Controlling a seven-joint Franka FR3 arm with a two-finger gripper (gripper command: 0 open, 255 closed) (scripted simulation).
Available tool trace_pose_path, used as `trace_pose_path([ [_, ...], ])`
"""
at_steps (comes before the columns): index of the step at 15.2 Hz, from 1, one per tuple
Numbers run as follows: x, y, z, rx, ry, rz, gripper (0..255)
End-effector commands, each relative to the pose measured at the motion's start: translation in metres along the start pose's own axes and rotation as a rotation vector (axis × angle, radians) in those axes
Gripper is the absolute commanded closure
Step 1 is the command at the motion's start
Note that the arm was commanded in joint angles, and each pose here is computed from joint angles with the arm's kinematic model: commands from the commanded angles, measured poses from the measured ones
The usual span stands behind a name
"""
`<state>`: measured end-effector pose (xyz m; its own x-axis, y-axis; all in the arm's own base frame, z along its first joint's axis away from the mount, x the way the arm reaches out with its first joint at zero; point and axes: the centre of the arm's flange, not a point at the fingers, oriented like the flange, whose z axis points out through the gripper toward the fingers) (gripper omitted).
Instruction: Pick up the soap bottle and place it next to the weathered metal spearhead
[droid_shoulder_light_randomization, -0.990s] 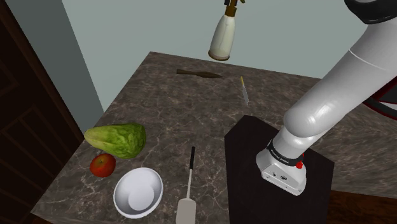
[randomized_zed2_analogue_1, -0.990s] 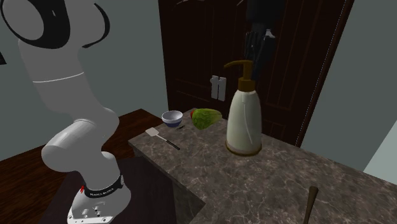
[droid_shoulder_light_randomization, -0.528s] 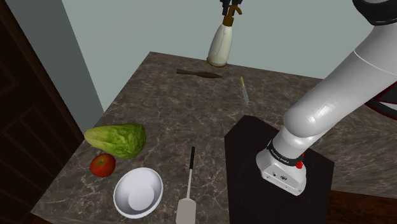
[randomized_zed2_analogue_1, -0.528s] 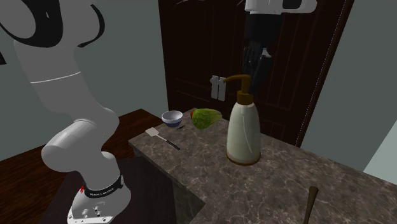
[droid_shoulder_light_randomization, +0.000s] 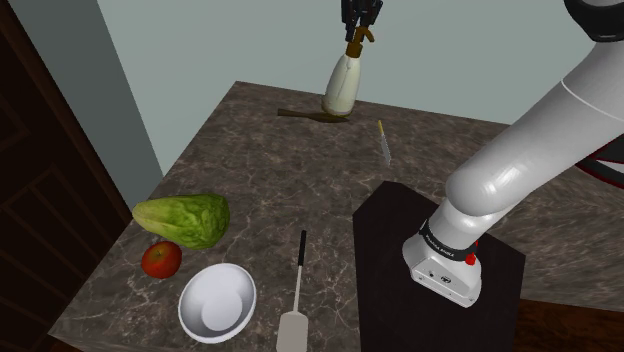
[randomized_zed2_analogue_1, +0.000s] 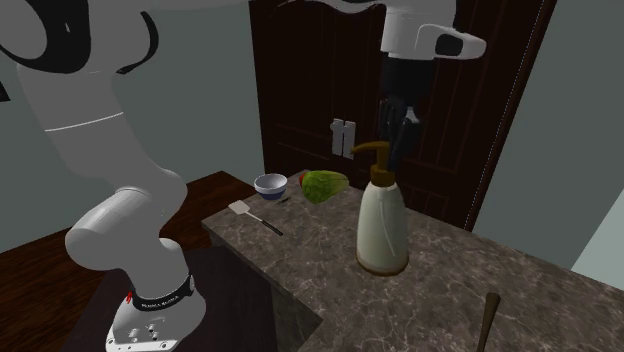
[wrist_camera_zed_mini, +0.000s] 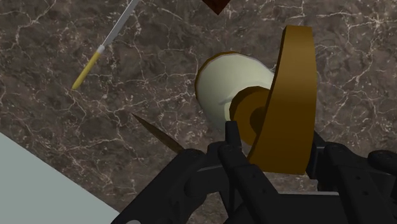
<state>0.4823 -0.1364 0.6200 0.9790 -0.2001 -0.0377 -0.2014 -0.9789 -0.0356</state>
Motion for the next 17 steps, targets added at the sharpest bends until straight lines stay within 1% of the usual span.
trace_pose_path([
  [1,0.001,0.001,0.01,0.0,0.001,0.0,255],
  [17,0.004,0.004,0.095,0.0,0.001,0.0,255],
])
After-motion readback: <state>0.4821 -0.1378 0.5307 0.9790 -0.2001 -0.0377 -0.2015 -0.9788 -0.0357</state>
